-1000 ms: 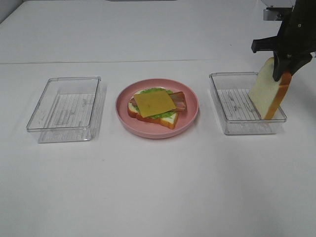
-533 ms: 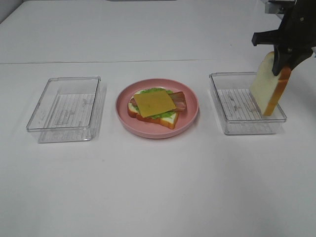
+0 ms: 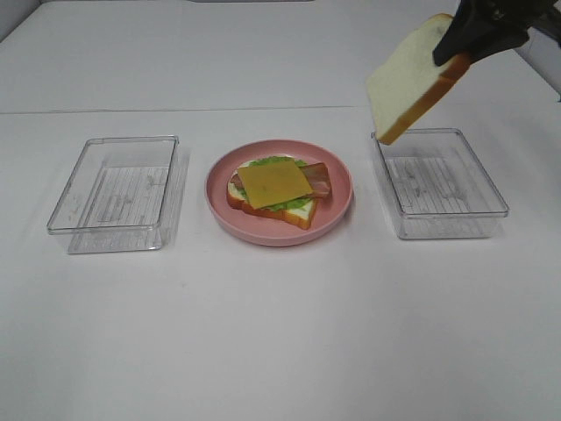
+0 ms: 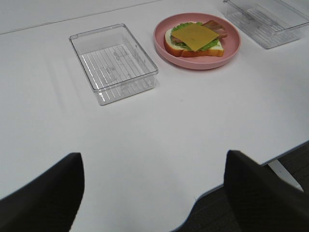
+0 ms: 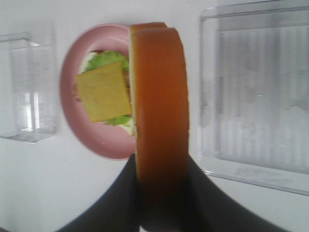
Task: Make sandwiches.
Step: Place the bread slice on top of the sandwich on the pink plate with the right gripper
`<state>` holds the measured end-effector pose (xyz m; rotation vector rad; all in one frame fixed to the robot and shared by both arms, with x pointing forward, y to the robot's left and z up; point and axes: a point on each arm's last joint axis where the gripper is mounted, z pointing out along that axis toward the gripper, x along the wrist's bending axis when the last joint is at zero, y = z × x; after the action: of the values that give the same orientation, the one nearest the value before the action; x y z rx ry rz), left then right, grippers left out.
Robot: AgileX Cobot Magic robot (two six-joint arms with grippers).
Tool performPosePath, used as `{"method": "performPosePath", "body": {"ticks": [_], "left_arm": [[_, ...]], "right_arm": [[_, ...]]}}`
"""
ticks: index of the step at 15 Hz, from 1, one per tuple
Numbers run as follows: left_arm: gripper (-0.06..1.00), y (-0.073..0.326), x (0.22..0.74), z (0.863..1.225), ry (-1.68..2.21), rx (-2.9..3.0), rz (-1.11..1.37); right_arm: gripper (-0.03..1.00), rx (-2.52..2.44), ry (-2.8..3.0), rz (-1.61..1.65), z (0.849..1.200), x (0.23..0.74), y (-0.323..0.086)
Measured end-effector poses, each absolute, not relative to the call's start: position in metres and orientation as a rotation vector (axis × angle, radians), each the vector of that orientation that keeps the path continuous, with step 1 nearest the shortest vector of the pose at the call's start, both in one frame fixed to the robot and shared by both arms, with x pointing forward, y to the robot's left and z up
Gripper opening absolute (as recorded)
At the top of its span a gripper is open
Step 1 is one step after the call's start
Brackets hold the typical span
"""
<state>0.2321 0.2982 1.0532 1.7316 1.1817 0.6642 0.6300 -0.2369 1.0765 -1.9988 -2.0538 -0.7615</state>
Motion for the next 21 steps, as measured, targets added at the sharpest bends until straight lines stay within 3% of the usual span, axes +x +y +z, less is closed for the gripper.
{"method": "performPosePath", "body": {"ticks": [5, 8, 15, 21], "left_arm": [[0.75, 0.298, 0.232, 1.053, 1.182, 1.732, 0.664], [0.75, 0.298, 0.232, 1.053, 1.182, 1.732, 0.664], [0.75, 0.298, 0.232, 1.053, 1.182, 1.732, 0.664], [0.75, 0.298, 0.232, 1.053, 1.178, 1.735, 0.667]], "right_arm": [[0.19, -1.837, -1.678, -1.044, 1.013, 0.613, -0.213], [0.19, -1.814, -1.578, -1.146, 0.994, 0.606, -0.203], [0.19, -1.849, -1.512, -1.125, 0.952, 0.61, -0.143], [0.19, -1.897, -1.316, -1.105, 0.915, 0.622, -0.136]]}}
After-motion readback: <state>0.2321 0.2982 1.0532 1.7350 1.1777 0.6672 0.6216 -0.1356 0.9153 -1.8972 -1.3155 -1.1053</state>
